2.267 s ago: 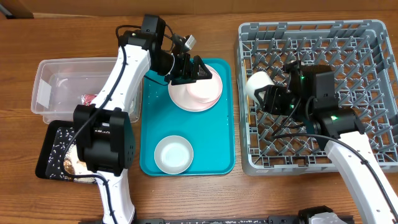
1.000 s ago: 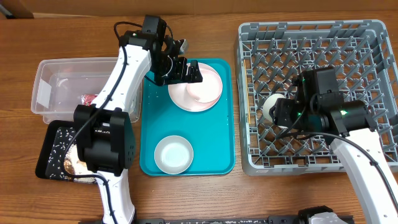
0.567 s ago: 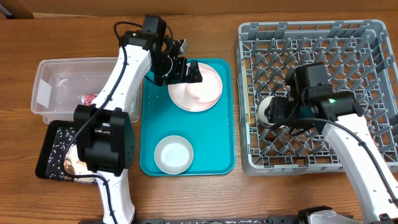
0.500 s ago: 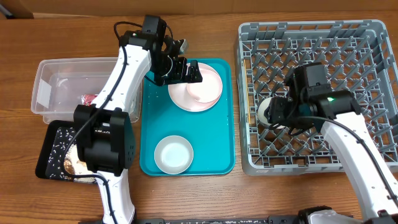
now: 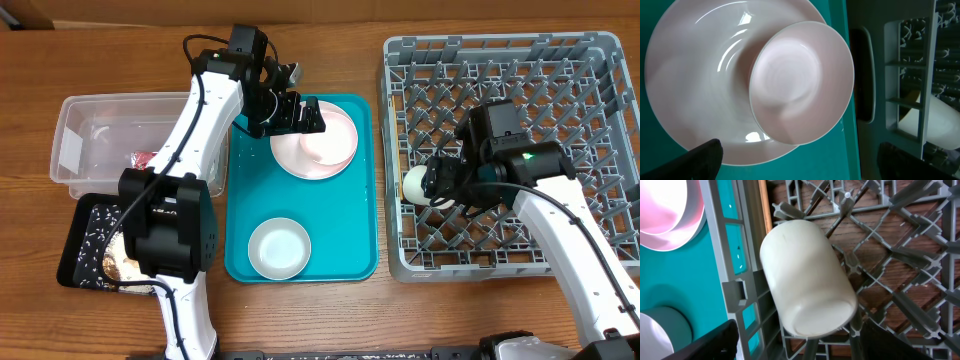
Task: Sort waste into correct bins and load items into the dishwasher
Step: 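Set the cup upright in the rack with the right gripper, then grasp the rim of the small pink bowl with the left gripper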
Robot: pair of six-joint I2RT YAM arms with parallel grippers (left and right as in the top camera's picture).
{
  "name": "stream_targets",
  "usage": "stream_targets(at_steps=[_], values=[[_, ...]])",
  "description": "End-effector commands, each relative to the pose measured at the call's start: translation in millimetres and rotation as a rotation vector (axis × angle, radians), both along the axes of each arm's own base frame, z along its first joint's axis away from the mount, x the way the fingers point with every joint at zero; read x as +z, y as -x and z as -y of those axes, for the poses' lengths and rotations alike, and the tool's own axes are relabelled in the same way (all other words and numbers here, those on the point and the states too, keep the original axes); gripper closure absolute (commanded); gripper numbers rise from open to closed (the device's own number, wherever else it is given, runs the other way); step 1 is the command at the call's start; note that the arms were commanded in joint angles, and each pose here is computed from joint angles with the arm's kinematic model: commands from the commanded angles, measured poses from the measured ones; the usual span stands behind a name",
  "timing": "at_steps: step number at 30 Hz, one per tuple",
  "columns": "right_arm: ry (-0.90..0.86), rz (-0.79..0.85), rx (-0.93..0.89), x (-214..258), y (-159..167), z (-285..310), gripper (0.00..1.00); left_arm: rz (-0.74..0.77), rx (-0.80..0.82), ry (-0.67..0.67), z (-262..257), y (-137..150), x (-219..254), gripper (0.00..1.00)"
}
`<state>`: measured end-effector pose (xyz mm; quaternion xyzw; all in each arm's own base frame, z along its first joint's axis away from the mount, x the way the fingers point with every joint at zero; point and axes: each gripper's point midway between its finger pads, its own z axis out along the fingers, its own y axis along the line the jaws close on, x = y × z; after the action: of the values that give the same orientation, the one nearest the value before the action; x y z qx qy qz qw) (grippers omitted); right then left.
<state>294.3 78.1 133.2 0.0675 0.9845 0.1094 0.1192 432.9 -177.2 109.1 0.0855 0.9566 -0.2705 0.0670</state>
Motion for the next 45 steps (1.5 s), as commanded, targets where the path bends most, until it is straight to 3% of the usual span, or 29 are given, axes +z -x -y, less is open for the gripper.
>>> stream_targets(at_steps=[1, 11, 21, 28, 32, 36, 40, 45], values=[[-0.006, 0.0, 0.004, 0, 1, -1, 0.2, 0.028, 0.002, 0.003, 3, 2, 14, 0.0], [-0.013, 0.001, 0.006, 0, 1, -3, 0.2, 0.041, 0.002, 0.006, 3, -1, 15, 0.0], [-0.025, 0.005, 0.01, 1, 0, -5, 0.18, 0.145, 0.002, 0.028, 8, -23, 23, 0.0], [-0.025, 0.005, 0.01, 1, 0, -5, 0.14, 0.149, 0.002, 0.03, 8, -24, 23, 0.0], [-0.026, 0.009, 0.01, 1, -1, -5, 0.12, 0.097, -0.014, 0.018, 13, -10, 13, 0.0], [-0.03, 0.034, 0.01, 3, -7, -6, 0.11, 0.063, -0.025, -0.093, 14, 2, -17, 0.0], [-0.03, 0.034, 0.01, 3, -7, -6, 0.11, 0.051, 0.064, -0.222, -4, -1, -31, 0.0], [-0.03, 0.034, 0.01, 3, -7, -6, 0.11, 0.036, 0.105, -0.265, -12, 0, -38, 0.0]])
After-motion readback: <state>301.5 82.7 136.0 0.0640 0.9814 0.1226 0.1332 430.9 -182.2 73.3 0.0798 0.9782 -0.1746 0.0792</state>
